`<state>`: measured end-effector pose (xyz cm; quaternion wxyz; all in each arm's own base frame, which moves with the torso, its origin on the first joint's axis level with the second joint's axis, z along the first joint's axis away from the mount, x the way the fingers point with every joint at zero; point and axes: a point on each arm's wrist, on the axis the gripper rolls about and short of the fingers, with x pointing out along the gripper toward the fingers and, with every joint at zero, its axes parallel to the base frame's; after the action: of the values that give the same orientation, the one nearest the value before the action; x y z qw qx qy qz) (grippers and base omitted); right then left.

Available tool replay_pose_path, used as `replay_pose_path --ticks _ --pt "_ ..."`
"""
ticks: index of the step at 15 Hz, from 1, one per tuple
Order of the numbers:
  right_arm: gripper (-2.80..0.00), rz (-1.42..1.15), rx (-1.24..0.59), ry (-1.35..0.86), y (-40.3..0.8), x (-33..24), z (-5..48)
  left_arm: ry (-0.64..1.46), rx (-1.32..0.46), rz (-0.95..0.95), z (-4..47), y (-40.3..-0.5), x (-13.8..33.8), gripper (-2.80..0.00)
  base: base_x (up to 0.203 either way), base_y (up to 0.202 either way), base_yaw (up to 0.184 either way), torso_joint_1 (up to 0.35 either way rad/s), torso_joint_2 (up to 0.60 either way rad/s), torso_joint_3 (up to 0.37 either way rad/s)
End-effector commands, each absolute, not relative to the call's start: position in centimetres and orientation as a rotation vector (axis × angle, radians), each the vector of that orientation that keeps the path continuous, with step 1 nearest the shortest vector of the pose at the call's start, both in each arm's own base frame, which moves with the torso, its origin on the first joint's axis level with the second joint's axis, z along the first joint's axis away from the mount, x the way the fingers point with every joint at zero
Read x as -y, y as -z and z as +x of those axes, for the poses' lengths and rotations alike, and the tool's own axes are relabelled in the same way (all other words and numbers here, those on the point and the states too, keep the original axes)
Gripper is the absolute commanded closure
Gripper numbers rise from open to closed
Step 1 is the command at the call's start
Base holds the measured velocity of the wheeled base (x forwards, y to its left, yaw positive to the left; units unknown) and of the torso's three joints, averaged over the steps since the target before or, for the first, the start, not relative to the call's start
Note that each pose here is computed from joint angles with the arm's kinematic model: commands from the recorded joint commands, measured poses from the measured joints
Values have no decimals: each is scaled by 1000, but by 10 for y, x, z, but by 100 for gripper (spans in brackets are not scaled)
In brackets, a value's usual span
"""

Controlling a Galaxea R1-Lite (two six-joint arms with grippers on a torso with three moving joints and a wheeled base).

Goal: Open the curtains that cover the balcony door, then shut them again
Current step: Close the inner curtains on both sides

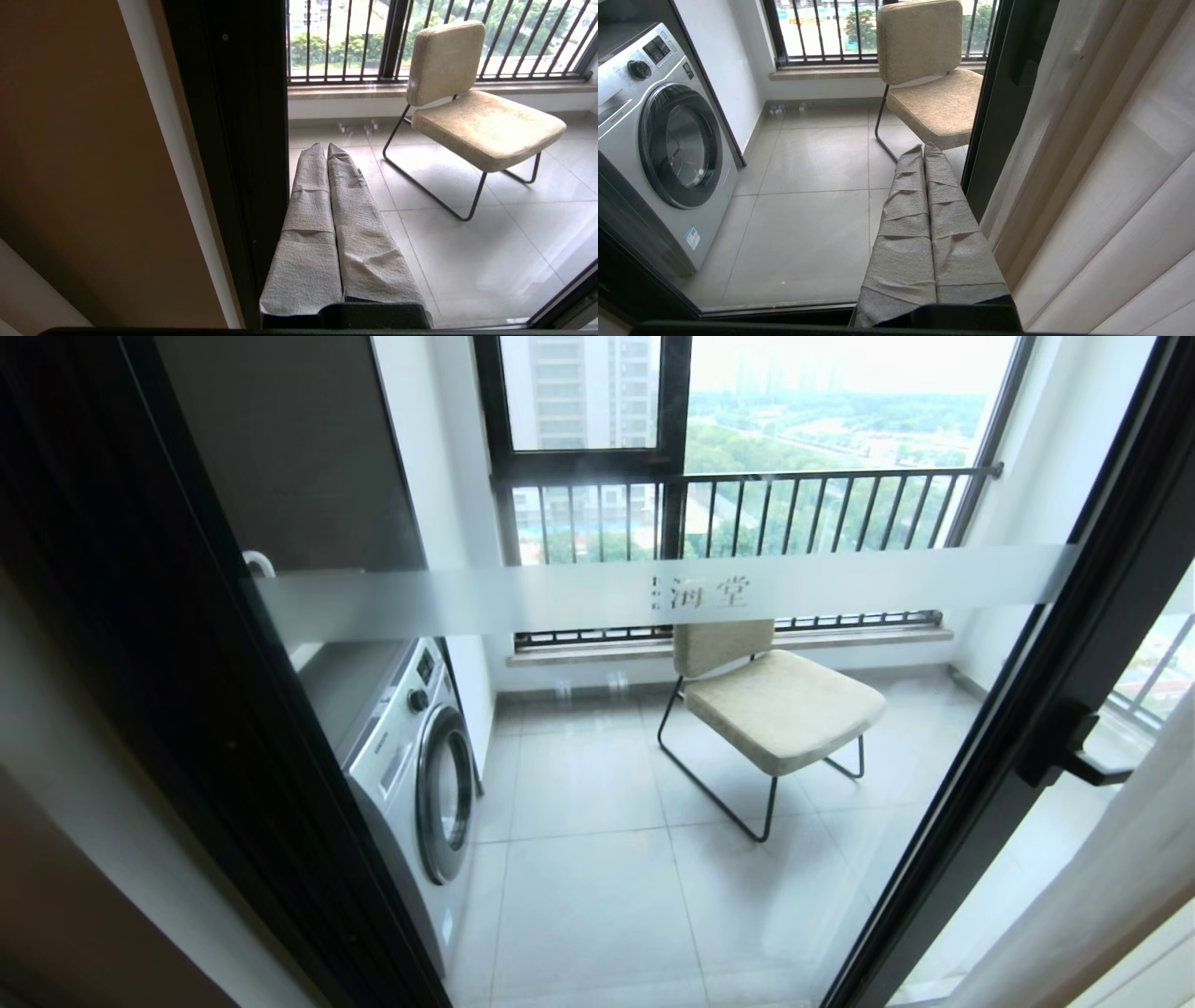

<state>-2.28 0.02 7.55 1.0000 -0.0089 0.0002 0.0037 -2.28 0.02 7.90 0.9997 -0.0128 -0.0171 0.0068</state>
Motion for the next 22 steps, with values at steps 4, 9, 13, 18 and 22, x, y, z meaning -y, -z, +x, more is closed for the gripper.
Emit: replay_pose_path --ticks 4,9,13,18,22 --pt "0 -17 0 -8 -75 0 -23 -15 35 -25 -23 -79 0 0 0 0 0 0 0 0" --pt "0 -18 0 -8 -75 0 -23 -15 35 -24 -23 -79 0 0 0 0 0 0 0 0" --pt "0 -18 0 -8 -75 0 -23 -16 35 -22 -23 -79 0 0 0 0 0 0 0 0" --pt "0 -18 0 -6 -75 0 -23 -57 69 -14 -25 -88 -1 0 0 0 0 0 0 0" --pt "0 -18 0 -8 -75 0 -23 -226 115 -12 -36 -131 -5 0 0 0 0 0 0 0"
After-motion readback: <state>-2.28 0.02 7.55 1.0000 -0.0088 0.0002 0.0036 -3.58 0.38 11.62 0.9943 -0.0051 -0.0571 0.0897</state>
